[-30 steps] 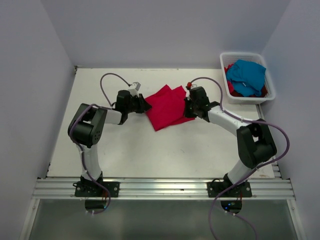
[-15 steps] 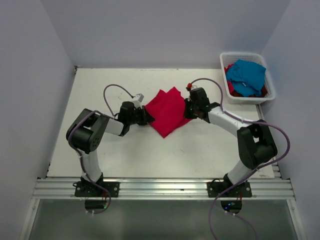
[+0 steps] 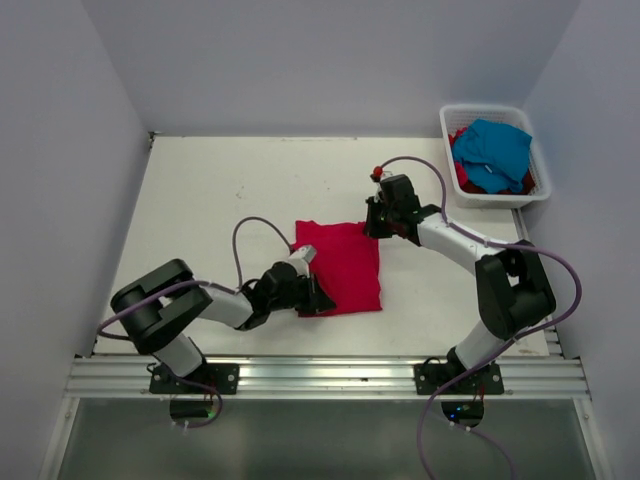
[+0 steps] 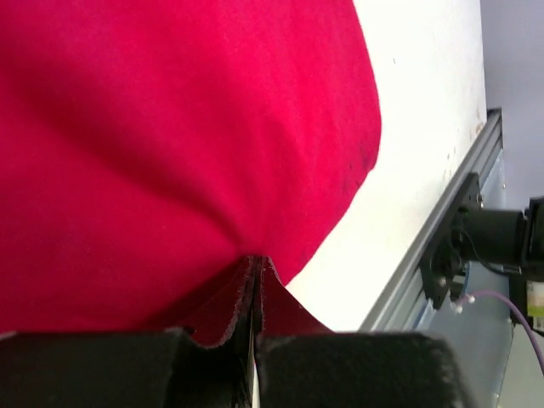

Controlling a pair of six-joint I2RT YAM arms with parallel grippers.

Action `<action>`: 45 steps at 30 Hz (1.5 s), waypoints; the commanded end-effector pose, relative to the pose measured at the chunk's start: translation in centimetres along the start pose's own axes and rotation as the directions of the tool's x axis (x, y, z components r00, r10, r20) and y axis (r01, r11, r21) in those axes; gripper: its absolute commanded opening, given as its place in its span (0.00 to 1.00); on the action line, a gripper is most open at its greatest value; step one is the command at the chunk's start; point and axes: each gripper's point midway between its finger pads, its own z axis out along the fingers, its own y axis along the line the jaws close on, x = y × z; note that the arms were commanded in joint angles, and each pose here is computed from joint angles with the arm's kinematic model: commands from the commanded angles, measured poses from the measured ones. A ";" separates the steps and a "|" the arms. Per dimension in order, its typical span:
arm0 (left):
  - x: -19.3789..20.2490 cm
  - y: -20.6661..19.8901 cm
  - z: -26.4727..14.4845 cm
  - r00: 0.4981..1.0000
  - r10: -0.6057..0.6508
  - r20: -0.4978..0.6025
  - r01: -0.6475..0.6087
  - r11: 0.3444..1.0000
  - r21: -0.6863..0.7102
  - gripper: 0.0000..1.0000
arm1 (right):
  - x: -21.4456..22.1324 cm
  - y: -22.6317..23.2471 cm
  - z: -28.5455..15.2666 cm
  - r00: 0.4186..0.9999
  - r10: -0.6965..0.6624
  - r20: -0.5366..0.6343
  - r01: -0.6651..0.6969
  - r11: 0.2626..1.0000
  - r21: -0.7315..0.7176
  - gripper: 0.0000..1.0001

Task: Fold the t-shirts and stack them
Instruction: Fold the long partially folded tshirt into a neat square, then put the neatly folded tshirt into the corner of the board with the left arm

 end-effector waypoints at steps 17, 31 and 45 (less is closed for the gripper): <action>-6.7 -1.1 -5.6 0.904 0.195 0.379 -0.179 0.981 -0.077 0.91 | 4.4 9.7 -3.2 0.993 0.051 -0.105 -0.099 0.836 -0.539 0.00; -10.9 -6.7 -6.4 0.900 0.048 0.433 -0.249 0.873 0.419 0.00 | 7.0 7.4 -1.9 0.987 0.064 -0.149 -0.124 0.888 -0.442 0.00; -14.7 -1.7 -2.7 0.907 0.062 0.417 -0.161 0.965 0.207 0.00 | 7.7 6.7 -1.9 0.986 0.068 -0.149 -0.125 0.902 -0.414 0.00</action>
